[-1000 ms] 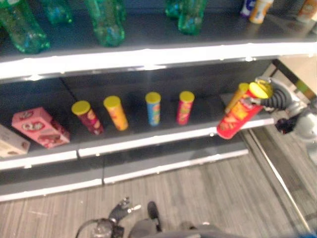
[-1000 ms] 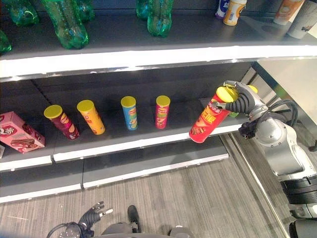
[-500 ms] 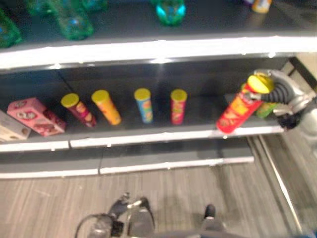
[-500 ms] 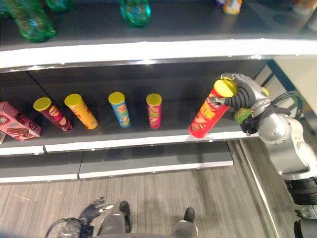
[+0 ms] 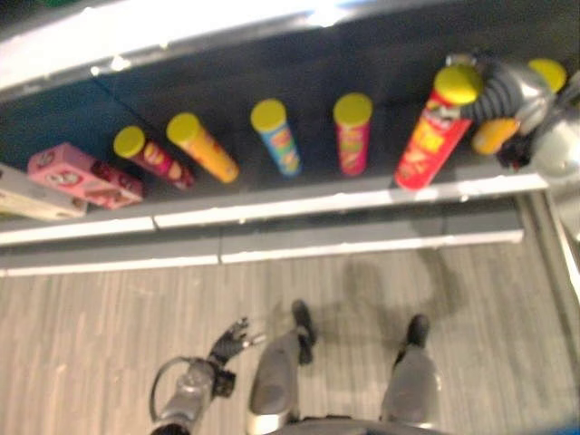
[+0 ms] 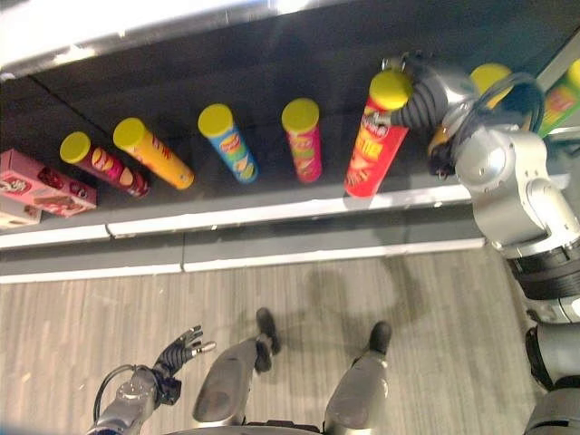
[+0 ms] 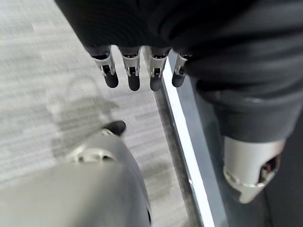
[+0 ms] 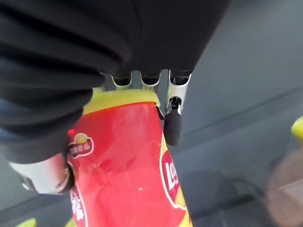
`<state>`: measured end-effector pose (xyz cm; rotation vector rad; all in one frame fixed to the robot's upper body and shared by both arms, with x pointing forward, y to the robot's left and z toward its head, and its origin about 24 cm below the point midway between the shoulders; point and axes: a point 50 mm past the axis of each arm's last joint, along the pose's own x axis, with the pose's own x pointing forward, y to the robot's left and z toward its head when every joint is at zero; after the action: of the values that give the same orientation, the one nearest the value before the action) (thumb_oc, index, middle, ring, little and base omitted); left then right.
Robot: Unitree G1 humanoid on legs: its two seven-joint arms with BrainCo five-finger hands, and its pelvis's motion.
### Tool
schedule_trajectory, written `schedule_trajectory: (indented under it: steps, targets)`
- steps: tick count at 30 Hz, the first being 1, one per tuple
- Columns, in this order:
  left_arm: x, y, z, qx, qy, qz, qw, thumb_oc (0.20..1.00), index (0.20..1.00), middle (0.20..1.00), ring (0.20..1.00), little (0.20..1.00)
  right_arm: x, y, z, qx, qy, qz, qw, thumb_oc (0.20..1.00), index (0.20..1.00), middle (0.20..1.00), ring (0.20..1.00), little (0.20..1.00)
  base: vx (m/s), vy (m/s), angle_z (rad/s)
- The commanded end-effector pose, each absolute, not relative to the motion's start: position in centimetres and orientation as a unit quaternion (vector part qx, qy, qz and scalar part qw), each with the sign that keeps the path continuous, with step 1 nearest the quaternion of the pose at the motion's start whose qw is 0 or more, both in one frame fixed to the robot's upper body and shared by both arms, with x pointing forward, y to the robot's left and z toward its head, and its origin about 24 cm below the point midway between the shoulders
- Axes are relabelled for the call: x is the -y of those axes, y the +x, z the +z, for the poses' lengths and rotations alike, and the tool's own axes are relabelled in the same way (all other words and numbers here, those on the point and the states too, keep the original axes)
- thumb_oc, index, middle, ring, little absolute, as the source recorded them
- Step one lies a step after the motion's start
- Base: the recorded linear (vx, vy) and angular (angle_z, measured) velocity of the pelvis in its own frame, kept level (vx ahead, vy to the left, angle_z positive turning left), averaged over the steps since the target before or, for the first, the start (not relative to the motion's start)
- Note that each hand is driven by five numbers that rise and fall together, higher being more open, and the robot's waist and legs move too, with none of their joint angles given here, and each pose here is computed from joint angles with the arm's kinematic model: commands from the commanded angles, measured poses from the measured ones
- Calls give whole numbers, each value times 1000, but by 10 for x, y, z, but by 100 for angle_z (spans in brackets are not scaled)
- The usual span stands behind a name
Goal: Put the goods on the table back onto the shelves and tidy them up.
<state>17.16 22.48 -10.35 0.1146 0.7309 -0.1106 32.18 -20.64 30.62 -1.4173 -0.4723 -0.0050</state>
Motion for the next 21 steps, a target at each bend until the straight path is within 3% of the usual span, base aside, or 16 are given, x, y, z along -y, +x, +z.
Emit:
schedule_trajectory:
  steps: [1, 7, 21]
  targets:
    - [-233, 168, -96, -342, 56, -63, 936, 1000, 1000, 1000, 1000, 1000, 170, 302, 379, 328, -677, -61, 656, 200, 200, 200, 200, 200, -105, 18, -25]
    - [-216, 189, -82, -298, 27, -90, 950, 1000, 1000, 1000, 1000, 1000, 132, 298, 420, 377, -687, -68, 618, 200, 200, 200, 200, 200, -60, -15, -36]
    - [-204, 199, -76, -279, 9, -94, 956, 1000, 1000, 1000, 1000, 1000, 139, 298, 423, 352, -708, -88, 606, 200, 200, 200, 200, 200, 5, 4, -4]
